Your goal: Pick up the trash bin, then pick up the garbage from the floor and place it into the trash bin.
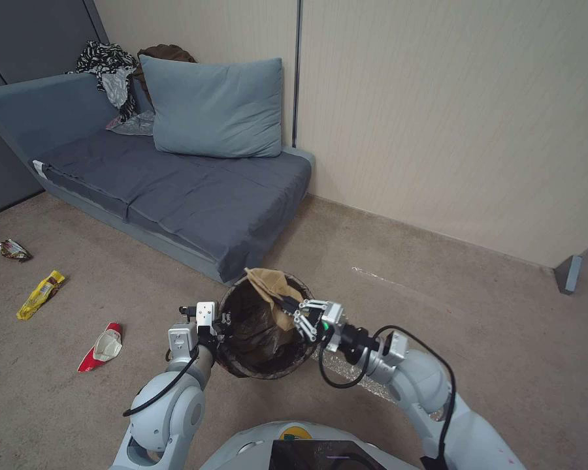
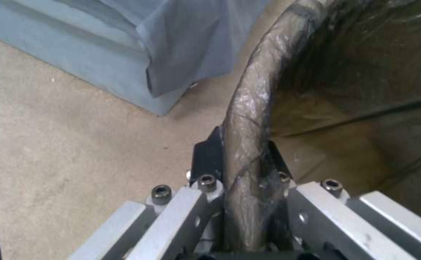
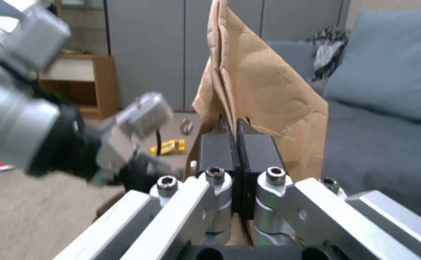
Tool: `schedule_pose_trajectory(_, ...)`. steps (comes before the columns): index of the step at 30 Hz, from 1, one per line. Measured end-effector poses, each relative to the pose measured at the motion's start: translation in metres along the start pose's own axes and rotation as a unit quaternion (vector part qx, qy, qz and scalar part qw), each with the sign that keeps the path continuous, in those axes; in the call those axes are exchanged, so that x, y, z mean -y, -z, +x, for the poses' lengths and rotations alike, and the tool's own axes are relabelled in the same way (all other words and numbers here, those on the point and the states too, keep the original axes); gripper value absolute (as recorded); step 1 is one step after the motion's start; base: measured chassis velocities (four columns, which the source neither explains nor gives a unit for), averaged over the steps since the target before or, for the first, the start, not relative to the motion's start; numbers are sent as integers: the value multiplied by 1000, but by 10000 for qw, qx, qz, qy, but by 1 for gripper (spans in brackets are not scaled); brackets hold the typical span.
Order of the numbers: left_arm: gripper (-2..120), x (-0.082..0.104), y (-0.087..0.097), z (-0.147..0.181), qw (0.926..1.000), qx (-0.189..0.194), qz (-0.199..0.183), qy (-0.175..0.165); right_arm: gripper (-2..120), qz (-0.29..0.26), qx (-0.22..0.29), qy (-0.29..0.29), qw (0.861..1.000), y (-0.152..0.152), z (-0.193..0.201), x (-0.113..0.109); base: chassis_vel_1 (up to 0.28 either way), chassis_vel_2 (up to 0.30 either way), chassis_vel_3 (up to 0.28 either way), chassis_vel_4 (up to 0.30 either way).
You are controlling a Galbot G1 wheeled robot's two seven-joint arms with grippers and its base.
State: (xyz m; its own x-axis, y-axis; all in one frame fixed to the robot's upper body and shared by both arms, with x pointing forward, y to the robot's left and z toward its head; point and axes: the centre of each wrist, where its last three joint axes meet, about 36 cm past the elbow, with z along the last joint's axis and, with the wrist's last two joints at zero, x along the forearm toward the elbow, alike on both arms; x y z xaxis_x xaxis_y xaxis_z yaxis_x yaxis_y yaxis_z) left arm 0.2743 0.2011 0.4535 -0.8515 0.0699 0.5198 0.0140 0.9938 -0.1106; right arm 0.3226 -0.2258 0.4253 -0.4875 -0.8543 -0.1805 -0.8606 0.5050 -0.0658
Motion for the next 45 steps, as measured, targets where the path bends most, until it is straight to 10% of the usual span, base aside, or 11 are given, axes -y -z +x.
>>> schedule_pose_trajectory(11, 3, 6, 8, 10, 9997, -11, 204, -130, 1, -203, -596, 33, 9980, -62, -17, -18, 0, 0, 0, 0)
schedule_pose_trajectory(17, 3, 7, 10, 11, 9996, 2, 233, -146, 26, -231, -658, 4, 9976, -75, -16, -23, 0, 0, 0, 0)
schedule_pose_trajectory(37, 3, 4, 6, 3, 9997, -35, 201, -109, 98, -52, -316, -338, 9989, -57, -18, -24, 0, 0, 0, 0)
schedule_pose_trajectory(45, 3, 1, 5, 1, 9999, -23, 159, -25, 100, 304, 194, -1098, 9933, -19, -6, -20, 0, 0, 0, 0)
